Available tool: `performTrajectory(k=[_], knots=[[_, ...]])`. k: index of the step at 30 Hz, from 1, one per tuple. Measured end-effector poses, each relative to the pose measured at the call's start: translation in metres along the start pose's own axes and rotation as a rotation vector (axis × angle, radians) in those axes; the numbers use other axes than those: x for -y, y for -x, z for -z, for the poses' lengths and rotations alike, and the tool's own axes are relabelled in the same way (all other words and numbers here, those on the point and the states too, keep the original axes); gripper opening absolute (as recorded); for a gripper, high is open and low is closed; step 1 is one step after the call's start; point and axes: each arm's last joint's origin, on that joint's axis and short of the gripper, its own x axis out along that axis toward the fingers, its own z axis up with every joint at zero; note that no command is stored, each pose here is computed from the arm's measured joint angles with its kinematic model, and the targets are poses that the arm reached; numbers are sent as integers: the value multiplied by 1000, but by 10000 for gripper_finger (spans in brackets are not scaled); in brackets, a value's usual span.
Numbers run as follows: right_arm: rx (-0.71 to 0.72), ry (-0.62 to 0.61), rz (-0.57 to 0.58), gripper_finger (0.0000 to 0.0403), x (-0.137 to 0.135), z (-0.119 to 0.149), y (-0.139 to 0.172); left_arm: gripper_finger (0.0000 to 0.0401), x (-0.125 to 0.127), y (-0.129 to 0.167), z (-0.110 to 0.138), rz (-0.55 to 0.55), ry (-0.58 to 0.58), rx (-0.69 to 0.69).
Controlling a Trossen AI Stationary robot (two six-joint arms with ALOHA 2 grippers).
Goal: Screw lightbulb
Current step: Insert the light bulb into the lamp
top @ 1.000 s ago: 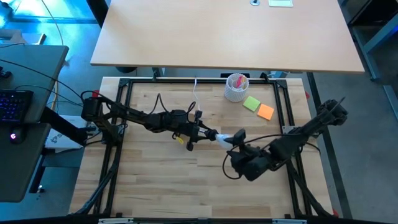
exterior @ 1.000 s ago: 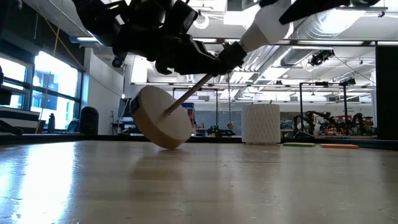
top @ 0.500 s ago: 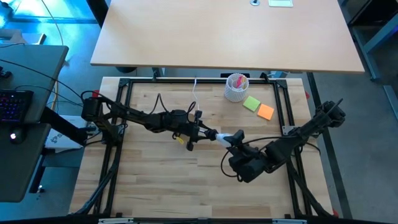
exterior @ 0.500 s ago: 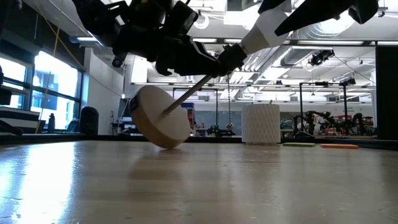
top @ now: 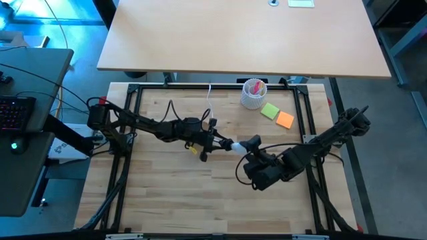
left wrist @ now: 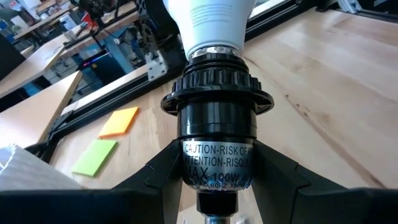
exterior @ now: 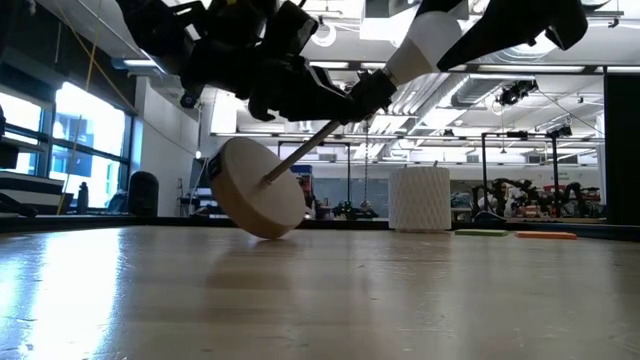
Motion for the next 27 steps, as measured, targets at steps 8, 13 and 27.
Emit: performTrajectory(k=[8,13,27], knots=[[-19,-3,25,318,-1,1,2,141,0,0,0,-2,0,1],[1,1,-26,319,-2,1,1,141,0,0,0,6,0,3],[16,-188,-50,253,-2,-1,0,141,1,0,0,8,-21,-2]])
